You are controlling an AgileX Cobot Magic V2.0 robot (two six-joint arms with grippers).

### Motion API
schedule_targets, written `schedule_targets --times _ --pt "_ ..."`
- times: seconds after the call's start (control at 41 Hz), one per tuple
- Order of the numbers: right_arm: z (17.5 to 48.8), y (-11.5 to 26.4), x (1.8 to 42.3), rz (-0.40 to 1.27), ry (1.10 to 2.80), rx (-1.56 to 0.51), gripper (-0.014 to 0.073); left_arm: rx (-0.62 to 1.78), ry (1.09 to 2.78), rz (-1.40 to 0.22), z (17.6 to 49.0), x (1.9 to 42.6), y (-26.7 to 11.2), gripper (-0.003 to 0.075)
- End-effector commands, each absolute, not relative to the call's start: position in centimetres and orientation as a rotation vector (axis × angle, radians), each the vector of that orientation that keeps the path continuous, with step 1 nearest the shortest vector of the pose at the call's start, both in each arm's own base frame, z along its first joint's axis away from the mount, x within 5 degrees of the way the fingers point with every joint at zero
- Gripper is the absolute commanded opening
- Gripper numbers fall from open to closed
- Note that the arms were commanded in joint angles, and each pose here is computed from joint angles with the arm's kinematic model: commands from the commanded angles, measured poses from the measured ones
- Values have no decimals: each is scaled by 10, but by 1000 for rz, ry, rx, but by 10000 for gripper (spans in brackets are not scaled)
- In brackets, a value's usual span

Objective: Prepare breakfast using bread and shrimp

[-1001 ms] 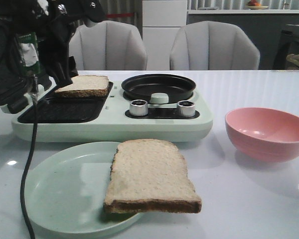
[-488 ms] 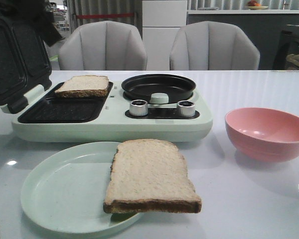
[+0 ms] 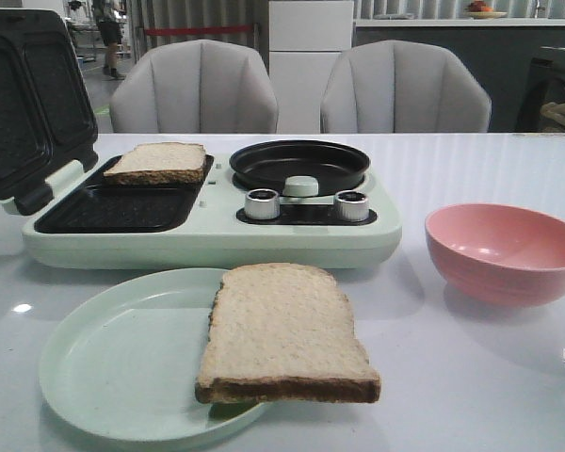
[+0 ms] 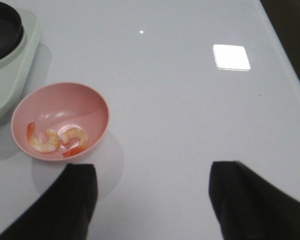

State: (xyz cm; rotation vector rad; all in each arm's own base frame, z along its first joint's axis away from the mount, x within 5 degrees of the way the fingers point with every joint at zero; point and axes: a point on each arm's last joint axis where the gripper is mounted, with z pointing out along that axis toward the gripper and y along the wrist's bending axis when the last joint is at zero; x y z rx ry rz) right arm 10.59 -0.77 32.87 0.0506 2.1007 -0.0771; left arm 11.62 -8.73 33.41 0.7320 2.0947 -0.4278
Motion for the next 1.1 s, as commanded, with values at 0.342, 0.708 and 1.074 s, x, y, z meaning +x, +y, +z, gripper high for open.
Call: schedule_targets --times 0.342,0.708,1.074 --pt "348 -8 112 -89 1964 30 578 641 1803 -479 348 61 -52 459" --pt "342 -7 117 -71 2025 40 578 643 1800 -471 348 61 -51 459" --pt "297 24 151 382 2450 -100 578 643 1800 -471 348 61 -51 459"
